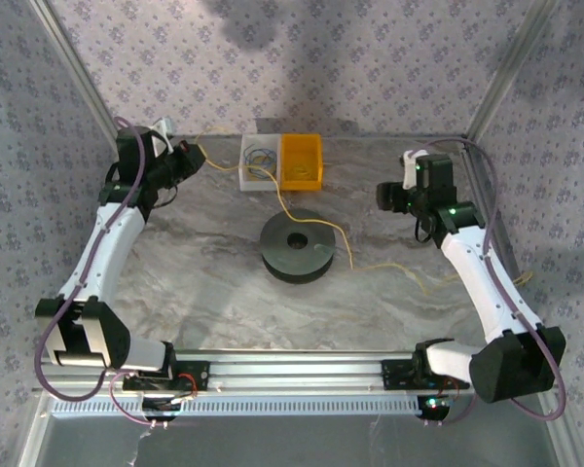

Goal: Wrap the cables

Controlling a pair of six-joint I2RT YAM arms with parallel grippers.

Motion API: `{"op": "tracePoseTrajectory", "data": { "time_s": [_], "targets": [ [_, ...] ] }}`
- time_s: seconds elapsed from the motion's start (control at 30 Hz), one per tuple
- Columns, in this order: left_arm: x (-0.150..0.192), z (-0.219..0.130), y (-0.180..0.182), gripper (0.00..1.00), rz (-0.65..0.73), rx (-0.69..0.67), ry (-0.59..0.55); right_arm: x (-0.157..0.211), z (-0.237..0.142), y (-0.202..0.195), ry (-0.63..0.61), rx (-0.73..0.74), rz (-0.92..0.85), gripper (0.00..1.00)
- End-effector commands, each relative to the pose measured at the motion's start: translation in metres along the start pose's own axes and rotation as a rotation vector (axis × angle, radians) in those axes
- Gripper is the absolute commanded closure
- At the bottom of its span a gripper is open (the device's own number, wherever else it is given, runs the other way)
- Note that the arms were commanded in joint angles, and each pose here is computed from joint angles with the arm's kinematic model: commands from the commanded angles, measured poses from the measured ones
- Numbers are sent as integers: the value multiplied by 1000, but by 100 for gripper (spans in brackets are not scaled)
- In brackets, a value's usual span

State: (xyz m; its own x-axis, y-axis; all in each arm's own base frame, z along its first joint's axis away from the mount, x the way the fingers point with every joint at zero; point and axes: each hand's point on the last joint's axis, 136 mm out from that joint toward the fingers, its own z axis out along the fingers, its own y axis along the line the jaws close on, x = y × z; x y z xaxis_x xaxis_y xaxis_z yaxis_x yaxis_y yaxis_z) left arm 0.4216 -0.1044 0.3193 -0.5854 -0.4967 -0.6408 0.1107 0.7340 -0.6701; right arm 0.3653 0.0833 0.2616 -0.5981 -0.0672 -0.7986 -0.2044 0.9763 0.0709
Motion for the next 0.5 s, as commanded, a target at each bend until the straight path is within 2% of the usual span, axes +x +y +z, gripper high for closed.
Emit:
{"op": "tracePoseTrajectory", "data": {
  "time_s": [0.0,0.13,0.33,0.47],
  "targets": [
    [-14,-15,-11,100,17,11,-73,-43,-26,80,-122,-375,-115,21],
    [-15,-15,-10,100,20,-4,-82,-54,-39,163,-145,-624,-256,20],
    [-23,-21,-12,100,53,-24,-102,-71,-29,273,-154,-845,-429,19],
    [-24,-25,-15,100,66,-25,-108,-73,7,307,-99,-804,-509,19]
  ]
}}
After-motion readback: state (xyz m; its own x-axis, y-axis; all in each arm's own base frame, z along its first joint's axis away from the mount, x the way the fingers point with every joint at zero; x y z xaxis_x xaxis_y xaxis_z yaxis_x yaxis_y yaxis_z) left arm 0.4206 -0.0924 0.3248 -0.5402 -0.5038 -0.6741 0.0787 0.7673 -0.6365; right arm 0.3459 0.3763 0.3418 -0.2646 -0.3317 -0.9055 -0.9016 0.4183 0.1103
